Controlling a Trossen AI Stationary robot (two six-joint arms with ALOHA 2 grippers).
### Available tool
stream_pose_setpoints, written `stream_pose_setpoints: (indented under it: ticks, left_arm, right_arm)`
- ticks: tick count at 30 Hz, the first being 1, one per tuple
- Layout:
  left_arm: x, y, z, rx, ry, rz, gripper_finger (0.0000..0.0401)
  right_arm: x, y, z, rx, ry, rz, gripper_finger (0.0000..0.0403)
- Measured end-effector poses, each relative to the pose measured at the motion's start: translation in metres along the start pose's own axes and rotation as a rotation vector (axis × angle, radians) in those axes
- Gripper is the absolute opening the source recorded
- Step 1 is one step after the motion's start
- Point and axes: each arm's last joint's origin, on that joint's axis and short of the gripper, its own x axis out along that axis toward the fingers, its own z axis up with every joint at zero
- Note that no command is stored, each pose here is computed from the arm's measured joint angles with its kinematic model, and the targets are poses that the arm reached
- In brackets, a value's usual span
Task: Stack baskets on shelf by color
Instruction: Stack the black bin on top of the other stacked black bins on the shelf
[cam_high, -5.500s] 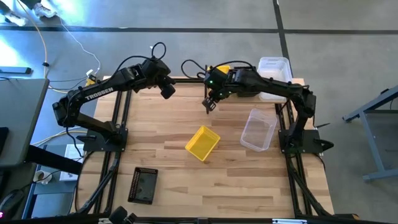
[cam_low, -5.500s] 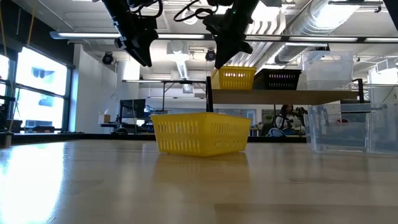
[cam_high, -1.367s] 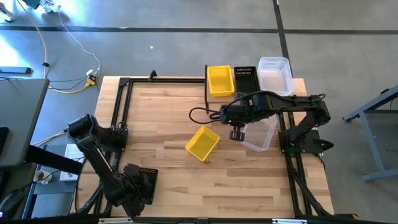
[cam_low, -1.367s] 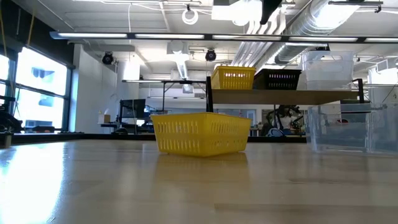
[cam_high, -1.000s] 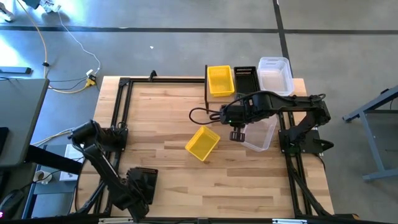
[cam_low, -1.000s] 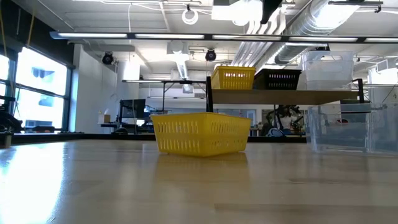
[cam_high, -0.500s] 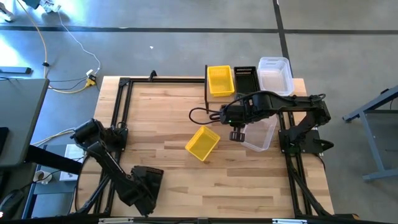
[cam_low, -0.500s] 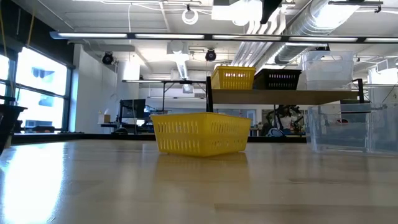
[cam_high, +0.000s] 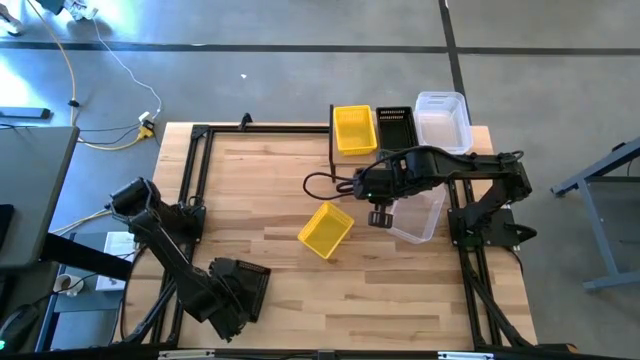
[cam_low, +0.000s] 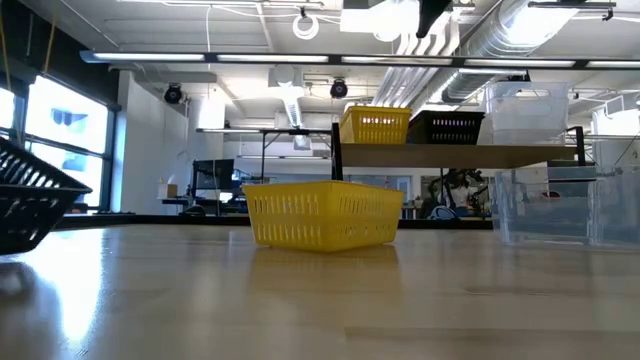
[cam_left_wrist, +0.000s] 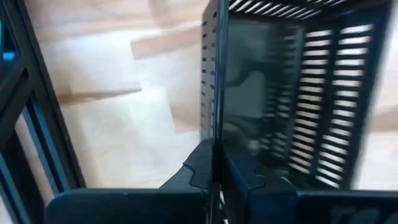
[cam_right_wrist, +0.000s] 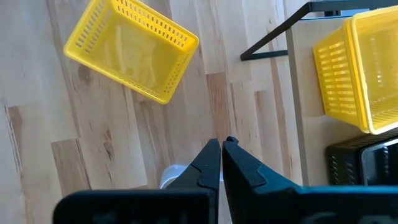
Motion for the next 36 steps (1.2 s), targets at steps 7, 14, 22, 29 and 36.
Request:
stream_pose_setpoints:
  ticks: [7,14,22,29,36]
  left_arm:
    - [-0.025,0.010,0.022,-0.040,-0.068,-0.117,0.0002]
    - [-0.048,0.011,0.064,-0.107,-0.209,-0.244,0.0002]
    - [-0.064,0.004,0.120,-0.098,-0.337,-0.311,0.0002]
    - [-0.068,-0.004,0.158,-0.080,-0.394,-0.322,0.0001]
    - [-0.067,-0.017,0.187,-0.079,-0.409,-0.359,0.0001]
  right_arm:
    - [0.000,0.002,0.005,0.008,-0.046,0.049,0.0004]
    - [-0.006,0.017,0.022,-0.063,-0.226,0.252,0.0004]
    - [-0.016,0.032,0.036,-0.135,-0.409,0.373,0.0005]
    - [-0.022,0.040,0.041,-0.201,-0.502,0.393,0.0005]
    - [-0.012,0.048,0.054,-0.249,-0.562,0.434,0.0005]
